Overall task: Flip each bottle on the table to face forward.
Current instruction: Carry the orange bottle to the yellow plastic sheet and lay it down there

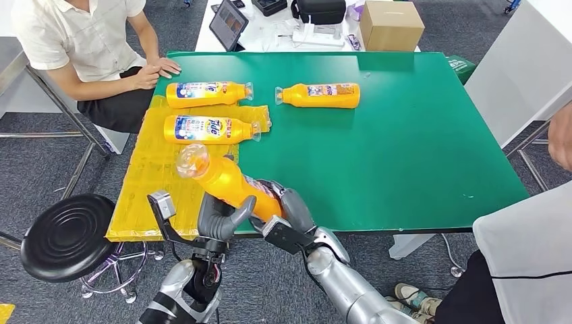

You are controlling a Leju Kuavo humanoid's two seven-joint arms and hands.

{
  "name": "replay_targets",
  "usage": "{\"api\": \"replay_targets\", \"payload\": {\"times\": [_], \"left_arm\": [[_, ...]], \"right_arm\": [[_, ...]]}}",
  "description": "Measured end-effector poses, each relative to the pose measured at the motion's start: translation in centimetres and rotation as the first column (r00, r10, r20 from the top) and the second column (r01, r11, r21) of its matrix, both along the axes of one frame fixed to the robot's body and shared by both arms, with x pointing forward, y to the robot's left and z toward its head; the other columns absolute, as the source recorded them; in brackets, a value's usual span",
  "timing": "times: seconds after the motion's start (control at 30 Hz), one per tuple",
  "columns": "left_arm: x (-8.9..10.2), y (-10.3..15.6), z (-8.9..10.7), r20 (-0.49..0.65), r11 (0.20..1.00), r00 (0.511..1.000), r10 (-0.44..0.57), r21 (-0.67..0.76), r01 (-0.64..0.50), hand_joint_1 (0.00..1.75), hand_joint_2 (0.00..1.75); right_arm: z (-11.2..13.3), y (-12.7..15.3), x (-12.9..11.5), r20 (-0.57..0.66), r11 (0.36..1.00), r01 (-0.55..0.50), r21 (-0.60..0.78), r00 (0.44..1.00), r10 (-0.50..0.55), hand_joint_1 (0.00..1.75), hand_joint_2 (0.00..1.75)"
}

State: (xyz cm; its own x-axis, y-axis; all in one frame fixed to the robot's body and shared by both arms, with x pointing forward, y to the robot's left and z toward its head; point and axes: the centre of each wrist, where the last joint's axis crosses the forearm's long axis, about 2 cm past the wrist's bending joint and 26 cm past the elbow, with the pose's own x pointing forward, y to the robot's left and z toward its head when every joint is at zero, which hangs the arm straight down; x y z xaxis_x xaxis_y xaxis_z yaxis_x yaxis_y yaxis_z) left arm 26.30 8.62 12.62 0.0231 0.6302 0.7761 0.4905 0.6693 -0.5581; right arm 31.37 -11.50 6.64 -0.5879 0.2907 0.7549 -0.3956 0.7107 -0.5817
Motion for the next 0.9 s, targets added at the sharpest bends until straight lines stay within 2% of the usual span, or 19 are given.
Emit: {"api": "replay_targets", "payload": {"times": [0.2, 0.27, 0.3, 0.4, 0.43, 0.5, 0.63, 0.9], "left_arm": [[1.1, 0.5, 0.3, -0.001, 1.0, 1.0, -0.016, -0.025, 0.016, 1.75, 1.75], [1.2, 0.7, 0.2, -0.002, 0.999, 1.0, -0.026, -0.032, 0.026, 1.75, 1.75], [1.1, 0.7, 0.1, -0.004, 0.999, 1.0, -0.03, -0.036, 0.03, 1.75, 1.75], [1.0, 0.9, -0.1, -0.008, 0.998, 0.999, -0.038, -0.045, 0.037, 1.75, 1.75], [1.0, 0.9, -0.1, -0.007, 0.998, 0.999, -0.04, -0.047, 0.039, 1.75, 1.75], [1.0, 1.0, -0.2, -0.007, 0.998, 0.999, -0.043, -0.05, 0.042, 1.75, 1.75], [0.7, 1.1, -0.5, -0.015, 0.998, 0.999, -0.041, -0.054, 0.04, 1.75, 1.75], [0.4, 2.1, -0.7, -0.017, 1.0, 1.0, 0.016, -0.011, -0.016, 1.75, 1.75]], "right_arm": [[0.7, 0.3, 0.9, 0.009, 1.0, -0.005, -0.01, 1.0, 0.005, 1.58, 1.75], [0.7, 0.4, 1.0, 0.007, 1.0, -0.008, -0.015, 1.0, 0.009, 1.52, 1.75], [0.6, 0.4, 0.9, 0.005, 1.0, -0.01, -0.017, 1.0, 0.01, 1.32, 1.75], [0.4, 0.5, 0.8, 0.0, 1.0, -0.017, -0.023, 1.0, 0.017, 0.21, 1.75], [0.3, 0.5, 0.7, -0.003, 0.999, -0.021, -0.025, 1.0, 0.021, 0.0, 1.75], [0.2, 0.6, 0.6, -0.007, 0.999, -0.028, -0.029, 1.0, 0.028, 0.0, 1.75], [-0.1, 0.9, 0.1, -0.01, 0.999, -0.022, -0.03, 1.0, 0.022, 0.0, 0.0], [-1.0, 1.0, -1.2, 0.049, 0.998, 0.035, -0.06, 0.998, -0.032, 0.0, 0.0]]}}
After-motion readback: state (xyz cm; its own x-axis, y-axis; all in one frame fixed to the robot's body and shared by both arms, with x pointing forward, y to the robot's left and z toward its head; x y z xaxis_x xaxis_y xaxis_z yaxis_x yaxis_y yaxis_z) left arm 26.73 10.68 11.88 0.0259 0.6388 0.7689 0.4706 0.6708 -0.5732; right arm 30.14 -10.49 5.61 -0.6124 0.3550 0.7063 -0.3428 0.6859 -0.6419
